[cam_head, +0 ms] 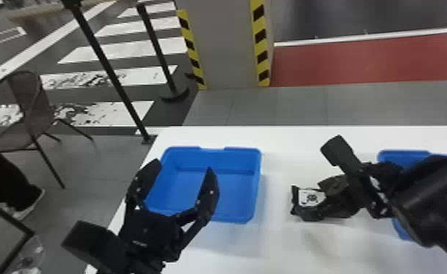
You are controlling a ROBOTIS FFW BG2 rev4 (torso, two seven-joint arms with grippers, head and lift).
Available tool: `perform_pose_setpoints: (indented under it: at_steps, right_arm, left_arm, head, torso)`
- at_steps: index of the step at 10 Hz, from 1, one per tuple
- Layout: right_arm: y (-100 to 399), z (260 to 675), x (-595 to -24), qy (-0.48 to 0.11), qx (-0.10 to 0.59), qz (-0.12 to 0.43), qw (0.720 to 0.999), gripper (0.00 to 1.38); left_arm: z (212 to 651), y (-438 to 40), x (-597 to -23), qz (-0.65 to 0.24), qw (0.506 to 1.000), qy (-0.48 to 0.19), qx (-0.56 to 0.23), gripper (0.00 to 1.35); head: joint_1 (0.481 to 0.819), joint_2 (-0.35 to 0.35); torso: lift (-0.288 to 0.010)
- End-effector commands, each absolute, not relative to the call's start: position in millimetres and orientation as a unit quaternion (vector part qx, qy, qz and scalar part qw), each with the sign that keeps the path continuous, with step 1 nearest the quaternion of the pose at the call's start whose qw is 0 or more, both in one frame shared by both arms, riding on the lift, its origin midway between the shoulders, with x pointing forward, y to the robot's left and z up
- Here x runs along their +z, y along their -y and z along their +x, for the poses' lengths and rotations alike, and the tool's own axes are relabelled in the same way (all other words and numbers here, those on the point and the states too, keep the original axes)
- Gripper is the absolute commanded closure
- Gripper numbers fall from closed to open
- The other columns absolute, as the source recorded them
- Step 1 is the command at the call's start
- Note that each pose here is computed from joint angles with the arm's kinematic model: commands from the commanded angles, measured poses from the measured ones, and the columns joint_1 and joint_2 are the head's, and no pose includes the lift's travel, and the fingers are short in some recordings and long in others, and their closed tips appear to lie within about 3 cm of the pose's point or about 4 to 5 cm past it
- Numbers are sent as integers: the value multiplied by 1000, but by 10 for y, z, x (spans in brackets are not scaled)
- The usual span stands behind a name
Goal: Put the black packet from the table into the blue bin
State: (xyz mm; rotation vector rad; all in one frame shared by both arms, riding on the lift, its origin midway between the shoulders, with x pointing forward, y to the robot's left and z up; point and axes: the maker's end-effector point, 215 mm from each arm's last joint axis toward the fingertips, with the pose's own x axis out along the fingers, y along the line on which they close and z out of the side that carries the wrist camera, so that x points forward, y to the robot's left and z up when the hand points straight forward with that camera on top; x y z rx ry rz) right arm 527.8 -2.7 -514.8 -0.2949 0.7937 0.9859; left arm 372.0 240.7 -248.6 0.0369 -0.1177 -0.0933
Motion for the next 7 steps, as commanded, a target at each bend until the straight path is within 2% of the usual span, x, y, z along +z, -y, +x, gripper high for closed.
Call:
perform_pose_setpoints:
  at_steps: [1, 2, 3, 4, 6, 7]
  right_arm:
    - [74, 5234, -5239, -383, 454, -160, 788, 78]
    - [91, 5210, -5278, -389, 452, -169, 785, 200]
    - [113, 5215, -5287, -392, 445, -173, 787, 734]
    - [134, 5192, -5320, -397, 440, -173, 787, 929]
    - [79, 5159, -5293, -393, 443, -172, 788, 1171]
    - [7, 5169, -5197, -381, 447, -170, 791, 1173]
  left_arm:
    - [3725, -2414, -2491, 19, 997, 59, -46, 107]
    - [3717, -2423, -2485, 19, 997, 60, -45, 107]
    - [3711, -2436, -2492, 17, 997, 59, -44, 107]
    - [3709, -2433, -2477, 18, 997, 61, -45, 107]
    - [3688, -2456, -2494, 17, 997, 60, -42, 107]
    - [3675, -2472, -2503, 18, 997, 59, -42, 107]
  head:
    - [695, 291]
    - [695, 286]
    - [695, 284]
    - [695, 284]
    - [695, 283]
    - [695, 288]
  torso:
    - [-110]
    - [-110]
    - [-110]
    - [-110]
    - [-110]
    - [-110]
